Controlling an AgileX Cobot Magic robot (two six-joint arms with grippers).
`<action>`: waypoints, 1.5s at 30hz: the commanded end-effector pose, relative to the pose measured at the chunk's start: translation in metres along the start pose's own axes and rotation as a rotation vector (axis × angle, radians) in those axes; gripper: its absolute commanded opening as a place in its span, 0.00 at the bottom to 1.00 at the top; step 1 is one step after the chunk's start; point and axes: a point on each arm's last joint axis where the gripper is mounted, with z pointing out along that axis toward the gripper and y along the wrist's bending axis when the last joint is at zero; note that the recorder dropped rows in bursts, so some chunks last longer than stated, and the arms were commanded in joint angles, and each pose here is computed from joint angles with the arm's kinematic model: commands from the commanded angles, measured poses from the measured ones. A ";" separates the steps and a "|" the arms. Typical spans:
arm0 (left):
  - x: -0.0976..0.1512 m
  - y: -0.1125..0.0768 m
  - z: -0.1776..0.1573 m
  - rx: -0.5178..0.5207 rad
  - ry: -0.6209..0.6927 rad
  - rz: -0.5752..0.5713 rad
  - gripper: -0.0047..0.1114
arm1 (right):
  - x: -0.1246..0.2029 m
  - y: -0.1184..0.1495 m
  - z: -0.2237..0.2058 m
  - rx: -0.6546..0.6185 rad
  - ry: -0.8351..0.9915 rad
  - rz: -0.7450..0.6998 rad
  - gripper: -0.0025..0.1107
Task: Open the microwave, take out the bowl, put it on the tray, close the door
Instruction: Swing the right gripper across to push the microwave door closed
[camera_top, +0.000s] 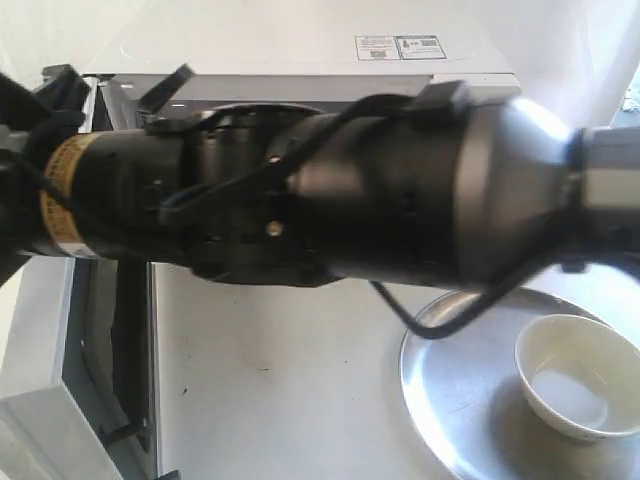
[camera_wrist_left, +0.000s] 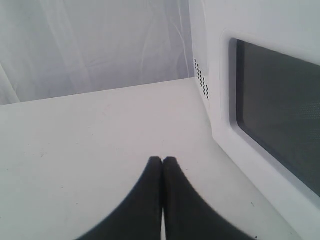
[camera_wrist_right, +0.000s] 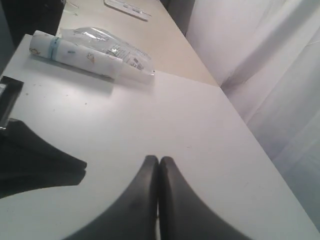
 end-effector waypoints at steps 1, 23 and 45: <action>-0.001 0.000 0.000 0.005 -0.004 -0.016 0.04 | 0.005 -0.005 0.025 0.088 0.113 -0.040 0.02; -0.001 0.000 0.000 0.005 -0.004 -0.016 0.04 | 0.064 -0.131 -0.079 1.143 1.044 -0.179 0.02; -0.001 0.000 0.000 0.005 -0.004 -0.016 0.04 | 0.019 0.044 -0.198 -0.018 -0.078 0.172 0.02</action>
